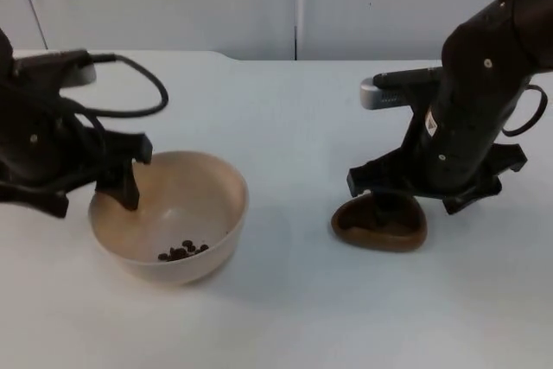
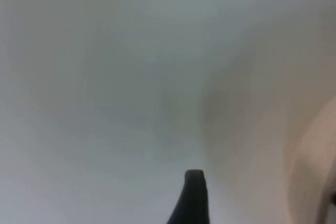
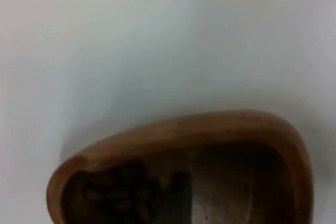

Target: Pick up the bowl with the left hand and pour the coffee beans from the cup into the bowl with the right hand.

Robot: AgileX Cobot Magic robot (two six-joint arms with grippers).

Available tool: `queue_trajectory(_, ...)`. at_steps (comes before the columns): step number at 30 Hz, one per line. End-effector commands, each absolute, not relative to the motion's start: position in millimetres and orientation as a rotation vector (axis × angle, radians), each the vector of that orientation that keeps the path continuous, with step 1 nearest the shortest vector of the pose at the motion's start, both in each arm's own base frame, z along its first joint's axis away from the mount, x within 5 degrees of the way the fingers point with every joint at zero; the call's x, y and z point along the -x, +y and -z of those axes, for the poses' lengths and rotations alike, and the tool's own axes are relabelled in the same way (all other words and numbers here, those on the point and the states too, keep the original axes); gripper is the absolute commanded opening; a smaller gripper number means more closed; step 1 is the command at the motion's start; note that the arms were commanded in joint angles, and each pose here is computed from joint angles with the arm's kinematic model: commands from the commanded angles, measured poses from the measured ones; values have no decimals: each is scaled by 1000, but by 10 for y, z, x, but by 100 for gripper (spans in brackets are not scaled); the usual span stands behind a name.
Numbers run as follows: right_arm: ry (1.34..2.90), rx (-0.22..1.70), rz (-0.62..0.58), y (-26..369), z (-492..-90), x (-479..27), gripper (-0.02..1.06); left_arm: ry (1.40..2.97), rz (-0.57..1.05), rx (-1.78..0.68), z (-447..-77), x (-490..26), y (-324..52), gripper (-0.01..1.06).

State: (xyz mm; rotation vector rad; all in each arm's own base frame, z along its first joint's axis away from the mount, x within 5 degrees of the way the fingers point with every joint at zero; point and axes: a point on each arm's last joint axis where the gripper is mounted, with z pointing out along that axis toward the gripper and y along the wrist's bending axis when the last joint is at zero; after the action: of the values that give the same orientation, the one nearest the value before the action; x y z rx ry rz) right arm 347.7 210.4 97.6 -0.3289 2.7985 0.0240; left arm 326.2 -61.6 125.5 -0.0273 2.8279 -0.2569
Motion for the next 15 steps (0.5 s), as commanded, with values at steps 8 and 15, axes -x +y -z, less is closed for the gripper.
queue_trajectory(8,2617,361,-109,2073,-1750,-3465,76,2612,315,58,-1927,-3207,-609,70)
queue_trajectory(15,2399,378,-192,1939,-2676,-3260,76,2421,373,69,-2531,-3021,-594,70)
